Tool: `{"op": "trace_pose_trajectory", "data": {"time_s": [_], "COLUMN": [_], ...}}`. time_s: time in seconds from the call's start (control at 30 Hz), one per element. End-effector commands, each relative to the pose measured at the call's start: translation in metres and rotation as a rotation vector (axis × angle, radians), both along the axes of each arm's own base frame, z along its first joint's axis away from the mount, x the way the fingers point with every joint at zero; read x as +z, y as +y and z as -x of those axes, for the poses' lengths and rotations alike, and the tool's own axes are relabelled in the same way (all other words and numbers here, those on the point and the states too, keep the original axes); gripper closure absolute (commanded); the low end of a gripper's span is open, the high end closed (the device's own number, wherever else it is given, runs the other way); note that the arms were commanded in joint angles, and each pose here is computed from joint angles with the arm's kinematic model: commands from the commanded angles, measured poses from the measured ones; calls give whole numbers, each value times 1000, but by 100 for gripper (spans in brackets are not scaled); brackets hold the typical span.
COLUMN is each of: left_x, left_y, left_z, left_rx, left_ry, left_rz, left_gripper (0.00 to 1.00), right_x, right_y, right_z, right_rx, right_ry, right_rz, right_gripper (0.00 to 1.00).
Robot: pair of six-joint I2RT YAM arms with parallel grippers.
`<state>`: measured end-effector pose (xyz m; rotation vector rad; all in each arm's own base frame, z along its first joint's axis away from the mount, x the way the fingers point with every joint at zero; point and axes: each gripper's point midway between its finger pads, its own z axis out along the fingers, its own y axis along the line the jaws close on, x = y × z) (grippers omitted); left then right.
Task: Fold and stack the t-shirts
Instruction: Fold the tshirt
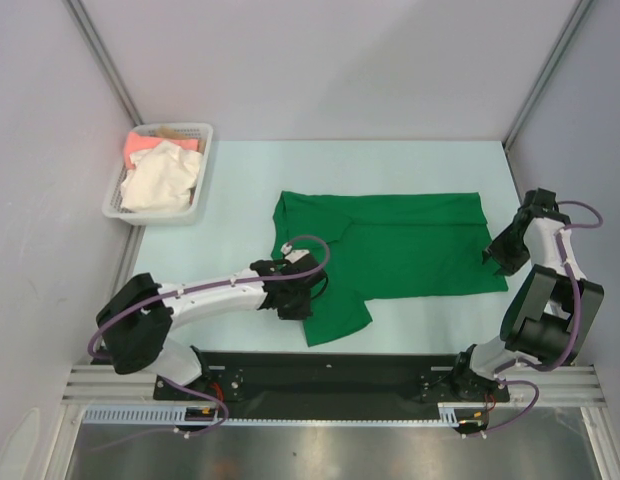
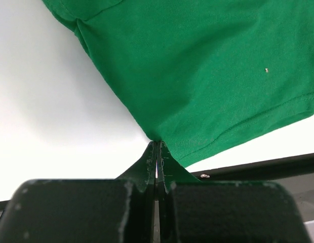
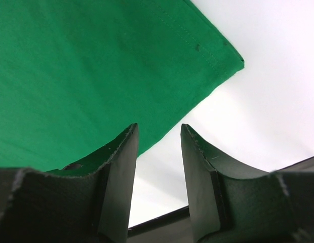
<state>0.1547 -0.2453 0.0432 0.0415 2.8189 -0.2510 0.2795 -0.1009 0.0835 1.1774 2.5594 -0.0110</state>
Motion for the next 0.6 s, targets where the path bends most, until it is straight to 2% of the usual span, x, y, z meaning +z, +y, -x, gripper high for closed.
{"op": "trace_pose_trajectory", "data": {"time_s": [0.0, 0.17, 0.23, 0.4, 0.57], "left_x": [19, 37, 46, 61, 66], "left_y": [-12, -17, -20, -29, -30], "left_z": [-13, -24, -28, -35, -37], "left_rx": [-21, -42, -50, -77, -104], "left_ry": [-69, -136, -161, -212, -240], "left_rz": [37, 61, 76, 114, 119], "left_gripper": [100, 100, 100, 100, 100], "right_x": [-1, -21, -29, -42, -51], "right_y": [-10, -26, -26, -34, -41], "right_z": [8, 22, 20, 18, 9], "right_rx": [-29, -82, -78, -93, -99], "right_ry": [-2, 30, 36, 42, 54], "right_rz": [18, -13, -45, -50, -59], "right_gripper": [55, 42, 40, 43, 50]}}
